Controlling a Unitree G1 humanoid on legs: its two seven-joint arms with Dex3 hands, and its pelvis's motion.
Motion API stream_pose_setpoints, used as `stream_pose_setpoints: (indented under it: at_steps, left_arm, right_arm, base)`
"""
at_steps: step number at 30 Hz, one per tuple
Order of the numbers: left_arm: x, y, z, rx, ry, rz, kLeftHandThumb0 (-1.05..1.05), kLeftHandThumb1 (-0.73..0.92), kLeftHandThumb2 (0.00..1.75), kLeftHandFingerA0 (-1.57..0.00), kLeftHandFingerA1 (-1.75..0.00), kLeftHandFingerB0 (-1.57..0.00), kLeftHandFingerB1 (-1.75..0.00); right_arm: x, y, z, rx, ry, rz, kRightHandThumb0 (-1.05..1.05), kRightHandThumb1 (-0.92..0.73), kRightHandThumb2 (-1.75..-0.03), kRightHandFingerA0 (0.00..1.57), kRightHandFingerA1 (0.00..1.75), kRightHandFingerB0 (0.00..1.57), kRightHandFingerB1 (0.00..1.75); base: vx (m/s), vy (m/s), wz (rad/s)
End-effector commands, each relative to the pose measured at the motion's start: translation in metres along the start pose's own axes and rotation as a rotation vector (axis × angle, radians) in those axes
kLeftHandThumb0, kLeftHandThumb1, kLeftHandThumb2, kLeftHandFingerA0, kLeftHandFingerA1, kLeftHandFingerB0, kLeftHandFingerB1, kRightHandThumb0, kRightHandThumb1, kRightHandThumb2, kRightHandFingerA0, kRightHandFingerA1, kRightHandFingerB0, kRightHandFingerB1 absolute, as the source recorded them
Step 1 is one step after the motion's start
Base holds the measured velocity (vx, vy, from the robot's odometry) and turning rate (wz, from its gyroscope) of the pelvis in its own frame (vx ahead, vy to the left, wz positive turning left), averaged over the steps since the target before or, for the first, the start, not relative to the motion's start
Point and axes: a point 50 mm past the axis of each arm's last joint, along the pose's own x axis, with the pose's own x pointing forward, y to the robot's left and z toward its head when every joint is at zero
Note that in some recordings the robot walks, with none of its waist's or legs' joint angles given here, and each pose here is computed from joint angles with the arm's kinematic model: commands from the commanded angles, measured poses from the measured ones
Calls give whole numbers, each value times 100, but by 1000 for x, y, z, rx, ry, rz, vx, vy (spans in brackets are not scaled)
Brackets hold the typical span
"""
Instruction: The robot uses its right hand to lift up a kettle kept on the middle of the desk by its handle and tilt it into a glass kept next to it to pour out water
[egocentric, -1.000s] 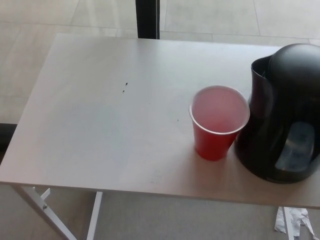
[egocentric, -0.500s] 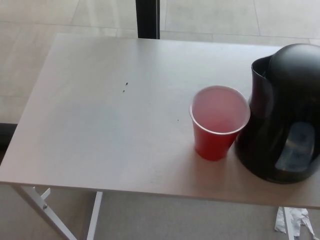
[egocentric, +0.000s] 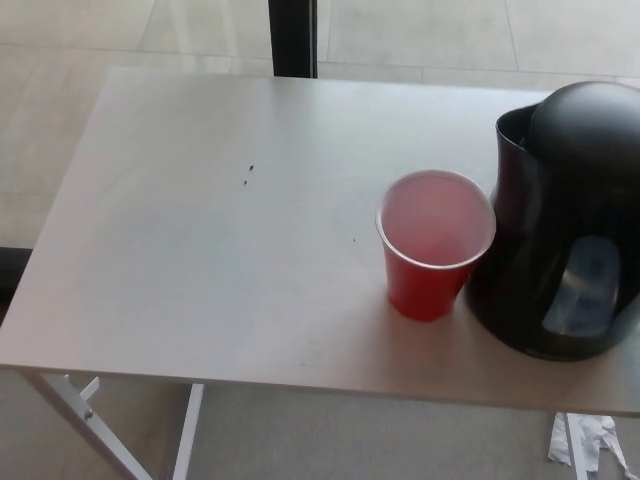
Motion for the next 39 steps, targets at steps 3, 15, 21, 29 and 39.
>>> stream_pose_setpoints:
  at_steps: [3,15,21,29,39]
  left_arm:
    - [0,2,1,19,-12,14,-70,70,61,-73,-65,-54,-56]
    - [-2,3,-3,12,-8,2,-67,74,62,-71,-61,-52,-53]
    - [-2,5,0,42,-12,12,-69,75,62,-72,-63,-53,-55]
    - [-2,8,1,30,-17,18,-67,76,63,-68,-61,-52,-55]
    - [-1,8,5,27,-22,22,-67,76,64,-71,-63,-53,-55]
  right_arm:
    - [1,4,-1,34,19,-21,-16,-71,-61,91,171,63,49]
    - [3,4,-5,-37,-14,-13,-1,-60,-130,89,175,77,156]
    - [2,3,0,-23,-106,-35,-5,-55,-126,97,175,74,172]
    - [3,11,21,-143,-279,-64,-3,-47,-132,97,175,84,163]
    - [7,19,60,-155,-449,-65,-6,-56,-116,95,173,84,157]
  base:
    - [0,0,0]
    - [0,0,0]
    - [0,0,0]
    - [0,0,0]
    - [0,0,0]
